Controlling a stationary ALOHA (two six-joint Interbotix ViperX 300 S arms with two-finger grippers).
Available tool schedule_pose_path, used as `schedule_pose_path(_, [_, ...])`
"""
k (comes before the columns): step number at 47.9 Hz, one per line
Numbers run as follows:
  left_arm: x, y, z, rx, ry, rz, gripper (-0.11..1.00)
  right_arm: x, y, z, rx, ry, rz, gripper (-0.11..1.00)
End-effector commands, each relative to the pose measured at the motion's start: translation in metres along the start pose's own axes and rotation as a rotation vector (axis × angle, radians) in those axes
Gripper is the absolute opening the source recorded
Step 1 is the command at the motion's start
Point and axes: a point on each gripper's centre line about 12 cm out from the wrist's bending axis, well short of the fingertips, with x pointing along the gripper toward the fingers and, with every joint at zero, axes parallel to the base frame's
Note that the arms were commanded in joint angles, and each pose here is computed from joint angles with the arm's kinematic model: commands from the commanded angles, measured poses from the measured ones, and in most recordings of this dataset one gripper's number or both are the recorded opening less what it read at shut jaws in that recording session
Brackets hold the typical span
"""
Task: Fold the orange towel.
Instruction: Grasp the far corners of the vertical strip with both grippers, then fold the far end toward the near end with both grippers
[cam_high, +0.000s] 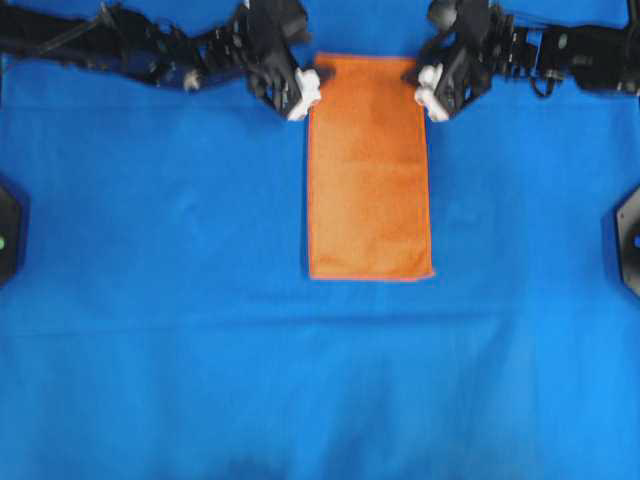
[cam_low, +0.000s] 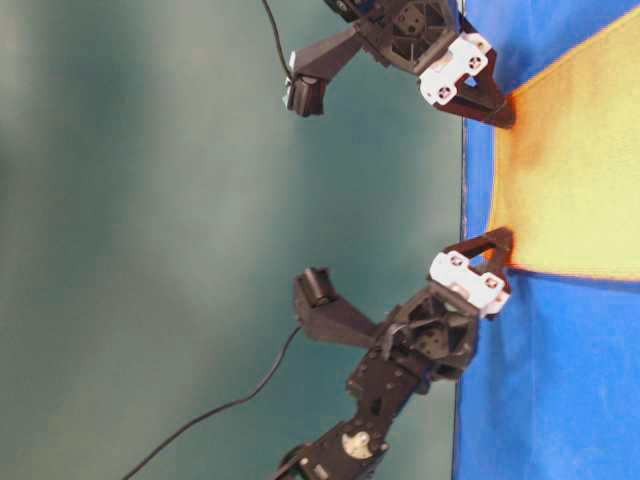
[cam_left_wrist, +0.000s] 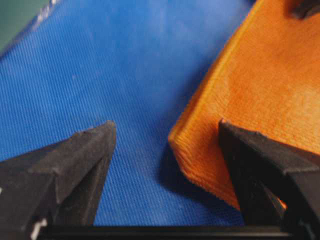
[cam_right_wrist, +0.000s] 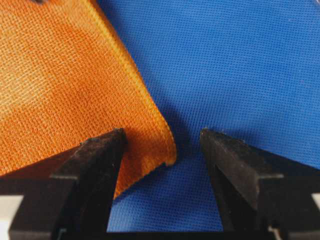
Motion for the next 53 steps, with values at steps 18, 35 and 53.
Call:
schedule_pose_path(18, [0.0, -0.007, 0.008, 0.017, -0.018, -0.013, 0.17, 0.001, 0.001, -0.001, 0.013, -0.004, 0.004, 0.23])
schedule_pose_path(35, [-0.002, -0.005, 0.008, 0.013, -0.015, -0.008, 0.04, -0.001, 0.003, 0.001, 0.035, -0.021, 0.014, 0.03])
schedule_pose_path(53, [-0.026, 0.002, 0.048, 0.077, -0.095, 0.006, 0.04, -0.031, 0.0, 0.033, 0.043, -0.116, -0.013, 0.03])
